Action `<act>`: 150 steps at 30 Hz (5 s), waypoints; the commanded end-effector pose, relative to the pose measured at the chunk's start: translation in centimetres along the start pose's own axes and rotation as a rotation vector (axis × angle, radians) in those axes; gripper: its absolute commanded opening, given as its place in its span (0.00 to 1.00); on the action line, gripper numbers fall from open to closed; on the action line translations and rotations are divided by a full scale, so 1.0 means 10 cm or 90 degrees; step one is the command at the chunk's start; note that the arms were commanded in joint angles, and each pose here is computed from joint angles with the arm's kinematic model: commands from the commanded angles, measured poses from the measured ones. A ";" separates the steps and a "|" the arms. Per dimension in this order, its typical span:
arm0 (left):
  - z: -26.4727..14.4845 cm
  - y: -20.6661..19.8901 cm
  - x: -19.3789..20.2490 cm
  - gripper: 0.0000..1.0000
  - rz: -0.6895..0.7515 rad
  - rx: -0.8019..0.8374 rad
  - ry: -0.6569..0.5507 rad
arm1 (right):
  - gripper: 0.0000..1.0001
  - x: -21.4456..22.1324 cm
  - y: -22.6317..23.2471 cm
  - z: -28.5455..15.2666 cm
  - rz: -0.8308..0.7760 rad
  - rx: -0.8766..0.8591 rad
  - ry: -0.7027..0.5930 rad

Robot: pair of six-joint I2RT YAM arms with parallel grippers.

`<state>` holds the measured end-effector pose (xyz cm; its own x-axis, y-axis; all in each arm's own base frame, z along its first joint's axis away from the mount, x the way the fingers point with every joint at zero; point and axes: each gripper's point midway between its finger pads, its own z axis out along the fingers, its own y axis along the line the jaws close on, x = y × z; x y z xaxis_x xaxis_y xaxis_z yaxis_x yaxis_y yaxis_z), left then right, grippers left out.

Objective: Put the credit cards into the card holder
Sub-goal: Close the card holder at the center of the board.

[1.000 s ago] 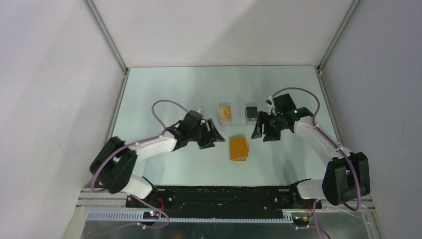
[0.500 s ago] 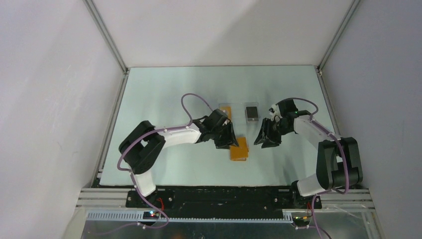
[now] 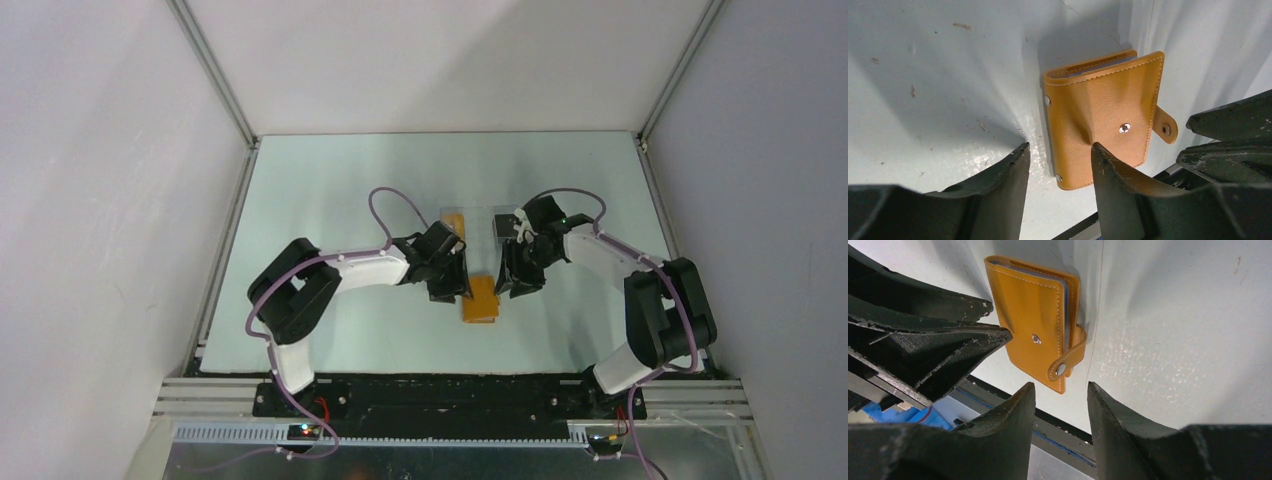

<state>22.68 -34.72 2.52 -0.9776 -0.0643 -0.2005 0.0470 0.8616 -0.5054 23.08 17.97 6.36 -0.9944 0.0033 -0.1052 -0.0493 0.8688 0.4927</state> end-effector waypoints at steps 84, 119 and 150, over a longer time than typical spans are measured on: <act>0.13 0.11 -0.01 0.34 0.061 -0.064 0.014 | 0.00 -0.17 0.42 0.44 -0.037 0.044 0.045; 0.19 0.16 0.03 0.22 0.063 -0.077 0.025 | 0.23 -0.18 0.49 0.47 -0.078 0.131 0.046; 0.22 0.18 0.05 0.21 0.063 -0.081 0.030 | 0.28 -0.18 0.59 0.30 -0.062 0.063 0.029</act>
<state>23.33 -34.90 2.00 -0.9770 0.0022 -0.2131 0.0980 0.8925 -0.4402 24.74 24.46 5.33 -0.9911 -0.1148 -0.0669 -0.1314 0.9215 0.3655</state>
